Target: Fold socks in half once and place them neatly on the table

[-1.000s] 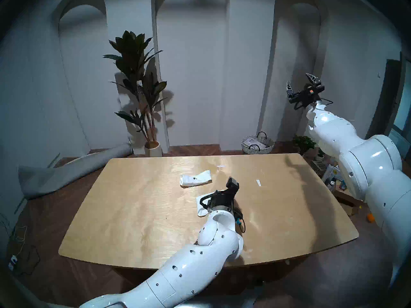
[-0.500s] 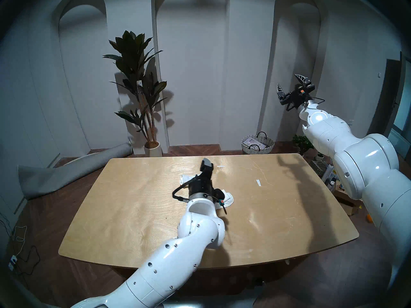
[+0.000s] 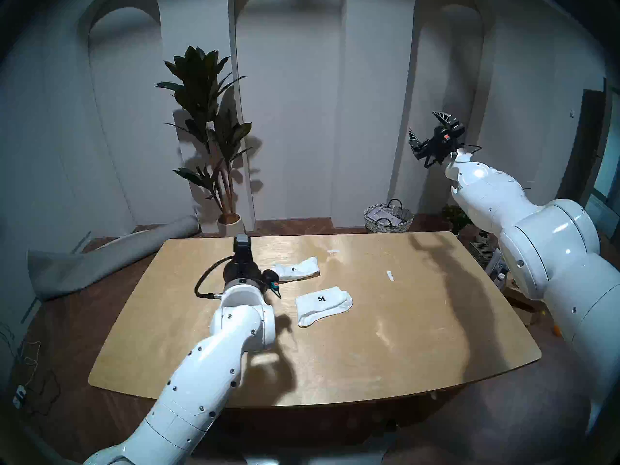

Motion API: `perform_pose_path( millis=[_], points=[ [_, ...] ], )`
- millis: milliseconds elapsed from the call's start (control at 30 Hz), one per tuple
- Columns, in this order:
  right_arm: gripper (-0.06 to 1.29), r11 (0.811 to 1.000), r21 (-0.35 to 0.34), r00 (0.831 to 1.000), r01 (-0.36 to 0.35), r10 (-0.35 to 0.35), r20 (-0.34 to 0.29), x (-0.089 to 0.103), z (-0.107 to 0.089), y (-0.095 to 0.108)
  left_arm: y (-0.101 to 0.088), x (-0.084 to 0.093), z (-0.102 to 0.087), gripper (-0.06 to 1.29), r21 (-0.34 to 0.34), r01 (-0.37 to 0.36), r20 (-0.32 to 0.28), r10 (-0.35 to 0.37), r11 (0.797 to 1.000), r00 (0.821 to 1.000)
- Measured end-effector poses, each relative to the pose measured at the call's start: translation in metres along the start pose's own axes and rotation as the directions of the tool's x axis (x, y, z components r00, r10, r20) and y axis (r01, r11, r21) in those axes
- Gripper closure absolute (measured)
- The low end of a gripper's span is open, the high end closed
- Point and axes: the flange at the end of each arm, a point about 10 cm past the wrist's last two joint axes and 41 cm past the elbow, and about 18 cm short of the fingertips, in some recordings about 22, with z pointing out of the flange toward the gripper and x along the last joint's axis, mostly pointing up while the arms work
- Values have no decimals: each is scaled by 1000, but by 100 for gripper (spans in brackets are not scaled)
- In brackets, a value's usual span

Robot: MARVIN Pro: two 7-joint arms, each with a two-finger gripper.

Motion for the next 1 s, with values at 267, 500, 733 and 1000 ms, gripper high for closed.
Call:
perform_pose_path(
  millis=[267, 500, 733, 1000],
  points=[
    [0, 999, 37, 1000, 16, -16, -9, 3, 3, -8, 4, -24, 7, 0, -20, 81, -19, -81, 997, 997],
    [0, 997, 78, 1000, 28, -28, -7, 1, 2, -21, -5, -46, 16, 0, -40, 229, 14, -229, 973, 973],
    [0, 989, 144, 999, 45, -47, 7, -5, -3, -39, -20, -84, 28, 0, -35, 396, 113, -390, 918, 914],
    [0, 979, 193, 998, 56, -61, 18, -11, -8, -53, -24, -128, 38, 0, -30, 556, 224, -536, 831, 814]
  ],
)
